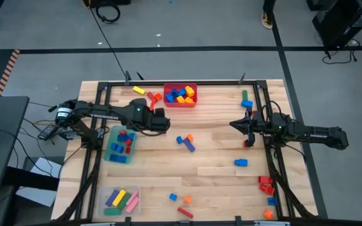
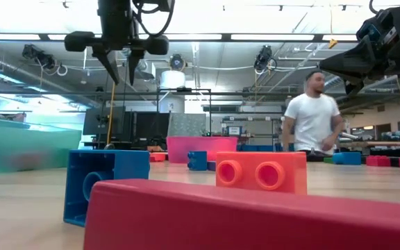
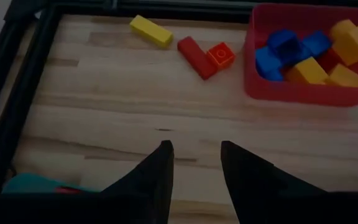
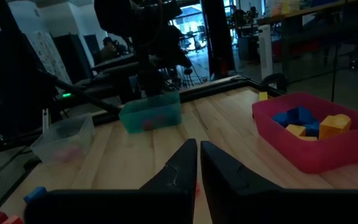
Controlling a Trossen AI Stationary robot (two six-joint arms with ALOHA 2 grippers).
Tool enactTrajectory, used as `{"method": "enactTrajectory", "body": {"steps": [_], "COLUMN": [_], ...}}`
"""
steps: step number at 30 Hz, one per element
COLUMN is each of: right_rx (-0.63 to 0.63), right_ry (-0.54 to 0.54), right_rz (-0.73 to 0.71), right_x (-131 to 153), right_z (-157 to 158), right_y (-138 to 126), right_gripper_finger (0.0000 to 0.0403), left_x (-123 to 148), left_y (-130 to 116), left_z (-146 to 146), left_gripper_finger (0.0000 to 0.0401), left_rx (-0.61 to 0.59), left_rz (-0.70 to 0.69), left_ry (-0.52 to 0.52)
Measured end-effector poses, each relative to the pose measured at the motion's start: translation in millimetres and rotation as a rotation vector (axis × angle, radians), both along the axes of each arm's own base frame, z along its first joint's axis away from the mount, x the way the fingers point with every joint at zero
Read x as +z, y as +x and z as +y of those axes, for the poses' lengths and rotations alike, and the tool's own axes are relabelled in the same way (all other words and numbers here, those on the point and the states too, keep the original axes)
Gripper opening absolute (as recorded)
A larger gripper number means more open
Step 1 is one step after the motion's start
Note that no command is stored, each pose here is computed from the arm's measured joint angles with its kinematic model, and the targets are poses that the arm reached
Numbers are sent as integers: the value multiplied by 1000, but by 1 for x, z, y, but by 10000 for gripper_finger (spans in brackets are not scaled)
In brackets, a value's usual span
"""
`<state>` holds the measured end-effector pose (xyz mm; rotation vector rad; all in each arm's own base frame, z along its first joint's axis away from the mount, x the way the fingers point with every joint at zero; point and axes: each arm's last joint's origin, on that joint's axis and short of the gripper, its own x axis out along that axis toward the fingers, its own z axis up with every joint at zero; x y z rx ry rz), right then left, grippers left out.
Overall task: Sort blocks by size
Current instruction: Put the blue 4 studded building block into the teal bin
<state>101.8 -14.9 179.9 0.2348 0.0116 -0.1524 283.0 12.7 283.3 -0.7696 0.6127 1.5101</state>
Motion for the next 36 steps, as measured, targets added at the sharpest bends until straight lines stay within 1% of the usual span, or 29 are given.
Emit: {"method": "enactTrajectory", "body": {"steps": [3, 8, 12, 16, 18, 22, 26, 31, 36], "right_rx": [0, 0, 0, 0, 0, 0, 0, 0, 0], "right_ry": [0, 0, 0, 0, 0, 0, 0, 0, 0], "right_rz": [0, 0, 0, 0, 0, 0, -1, 0, 0], "right_x": [0, 0, 0, 0, 0, 0, 0, 0, 0], "right_z": [0, 0, 0, 0, 0, 0, 0, 0, 0], "right_y": [0, 0, 0, 0, 0, 0, 0, 0, 0], "right_gripper_finger": [36, 32, 32, 35, 37, 35, 31, 33, 37], "left_x": [0, 0, 0, 0, 0, 0, 1, 5, 8], "left_y": [0, 0, 1, 4, 7, 16, 24, 36, 47], "left_z": [0, 0, 0, 0, 0, -1, -2, -3, -5], "left_gripper_finger": [143, 143, 143, 143, 143, 143, 143, 143, 150], "left_rx": [-33, -146, -195, -272, -342, -536, -689, -839, -992], "left_rz": [30, 122, 154, 186, 200, 243, 274, 258, 203], "left_ry": [0, -2, -1, -3, -8, -11, 18, 70, 78]}}
